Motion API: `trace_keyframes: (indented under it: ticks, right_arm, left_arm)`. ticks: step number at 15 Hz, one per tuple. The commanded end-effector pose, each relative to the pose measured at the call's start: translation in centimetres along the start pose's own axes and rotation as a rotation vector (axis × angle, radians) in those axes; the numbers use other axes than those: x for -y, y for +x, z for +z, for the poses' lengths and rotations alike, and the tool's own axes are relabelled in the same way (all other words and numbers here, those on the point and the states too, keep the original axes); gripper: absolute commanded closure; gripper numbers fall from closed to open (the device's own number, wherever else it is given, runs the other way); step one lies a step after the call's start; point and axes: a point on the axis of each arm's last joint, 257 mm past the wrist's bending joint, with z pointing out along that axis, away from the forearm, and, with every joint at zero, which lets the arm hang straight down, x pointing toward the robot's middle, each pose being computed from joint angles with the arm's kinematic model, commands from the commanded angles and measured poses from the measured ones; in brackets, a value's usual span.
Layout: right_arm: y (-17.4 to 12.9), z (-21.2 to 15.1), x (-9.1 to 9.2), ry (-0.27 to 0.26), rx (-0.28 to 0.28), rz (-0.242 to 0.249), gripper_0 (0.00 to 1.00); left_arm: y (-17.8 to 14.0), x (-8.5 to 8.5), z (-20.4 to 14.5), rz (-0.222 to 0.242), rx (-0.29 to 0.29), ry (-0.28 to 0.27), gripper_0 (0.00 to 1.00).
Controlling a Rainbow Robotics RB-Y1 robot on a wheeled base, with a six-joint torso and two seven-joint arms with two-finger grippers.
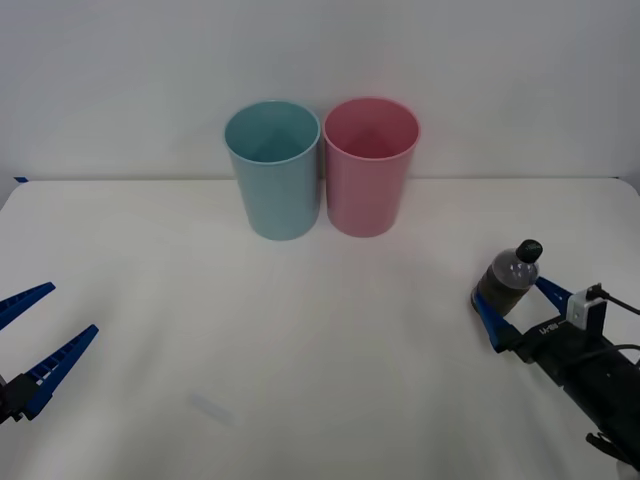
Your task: Grasp the object on the table and drop it into the matching bin: aluminum can to the light blue bin, PET bottle to the pink bin.
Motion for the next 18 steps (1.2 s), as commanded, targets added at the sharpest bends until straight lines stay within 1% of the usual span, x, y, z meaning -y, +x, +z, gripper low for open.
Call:
trace_keyframes:
  ticks: [1, 4, 10, 11, 12, 13, 18]
  right_arm:
    - [-0.1, 1.2, 0.2, -0.001, 0.002, -0.003, 0.00]
    - [0.0, 2.0, 0.4, 0.008, -0.002, -0.005, 0.00]
    - [-0.1, 2.6, 0.1, 0.008, 0.001, -0.007, 0.00]
    - [0.0, 2.6, 0.2, 0.008, -0.001, -0.009, 0.22]
    - [-0.1, 2.6, 0.1, 0.008, 0.002, -0.009, 0.80]
    - [-0.2, 2.7, 0.0, 0.005, 0.005, -0.010, 1.00]
    - [-0.3, 2.8, -0.2, -0.002, 0.006, -0.013, 1.00]
  left_arm:
    - [0.0, 0.0, 0.0, 0.000, 0.000, 0.000, 0.00]
    - [0.0, 0.0, 0.0, 0.000, 0.000, 0.000, 0.00]
    - [0.0, 0.0, 0.0, 0.000, 0.000, 0.000, 0.00]
    - [0.0, 0.0, 0.0, 0.000, 0.000, 0.000, 0.00]
    - [0.0, 0.0, 0.0, 0.000, 0.000, 0.000, 0.00]
    - [0.0, 0.0, 0.0, 0.000, 0.000, 0.000, 0.00]
    - [0.0, 0.0, 0.0, 0.000, 0.000, 0.000, 0.00]
